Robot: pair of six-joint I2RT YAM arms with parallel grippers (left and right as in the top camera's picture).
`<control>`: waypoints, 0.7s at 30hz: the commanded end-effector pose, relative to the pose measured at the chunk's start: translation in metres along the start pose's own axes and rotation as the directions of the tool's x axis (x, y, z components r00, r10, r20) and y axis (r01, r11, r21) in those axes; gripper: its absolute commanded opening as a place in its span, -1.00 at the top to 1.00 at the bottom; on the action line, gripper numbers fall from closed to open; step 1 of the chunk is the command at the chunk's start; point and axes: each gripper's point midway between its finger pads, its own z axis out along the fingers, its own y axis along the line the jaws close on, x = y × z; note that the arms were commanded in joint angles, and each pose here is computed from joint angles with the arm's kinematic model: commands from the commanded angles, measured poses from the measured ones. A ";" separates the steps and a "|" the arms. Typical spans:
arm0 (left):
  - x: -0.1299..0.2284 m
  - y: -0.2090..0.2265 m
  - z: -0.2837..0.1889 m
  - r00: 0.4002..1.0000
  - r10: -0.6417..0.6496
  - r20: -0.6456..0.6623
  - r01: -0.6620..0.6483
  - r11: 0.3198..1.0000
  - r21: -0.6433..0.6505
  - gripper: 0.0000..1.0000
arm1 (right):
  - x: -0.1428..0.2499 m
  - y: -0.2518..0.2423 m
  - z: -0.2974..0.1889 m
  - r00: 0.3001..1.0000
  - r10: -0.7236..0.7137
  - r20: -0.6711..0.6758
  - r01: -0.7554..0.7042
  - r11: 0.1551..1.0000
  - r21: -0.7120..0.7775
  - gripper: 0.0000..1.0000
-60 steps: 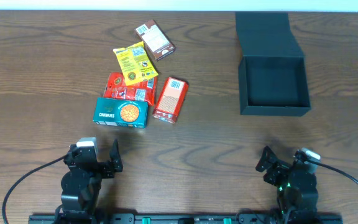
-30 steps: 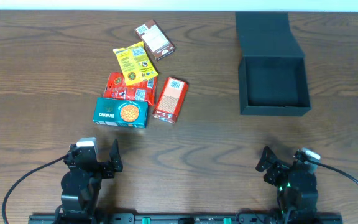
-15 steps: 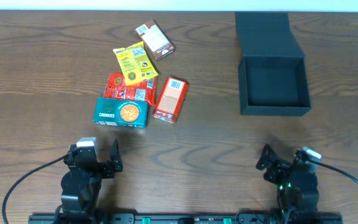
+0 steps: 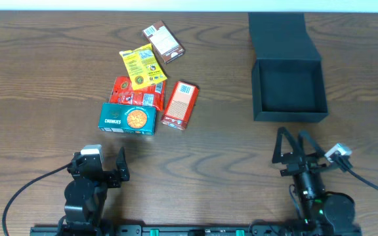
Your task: Pack container
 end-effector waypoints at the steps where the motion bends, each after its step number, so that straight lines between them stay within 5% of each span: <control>1: 0.006 0.005 0.003 1.000 0.013 -0.007 -0.013 1.000 -0.024 -0.91 | -0.014 0.022 0.002 0.985 -0.173 0.000 0.173 0.984 -0.044 -0.99; 11: 0.006 0.005 0.003 1.000 0.013 -0.007 -0.013 1.000 -0.024 -0.91 | -0.024 0.056 0.089 0.811 -0.452 -0.372 0.457 0.886 -0.080 -0.98; 21: 0.006 0.005 0.003 1.000 0.013 -0.007 -0.013 1.000 -0.027 -0.90 | 0.028 -0.034 0.164 0.518 -0.216 -0.828 0.538 0.835 0.119 -0.98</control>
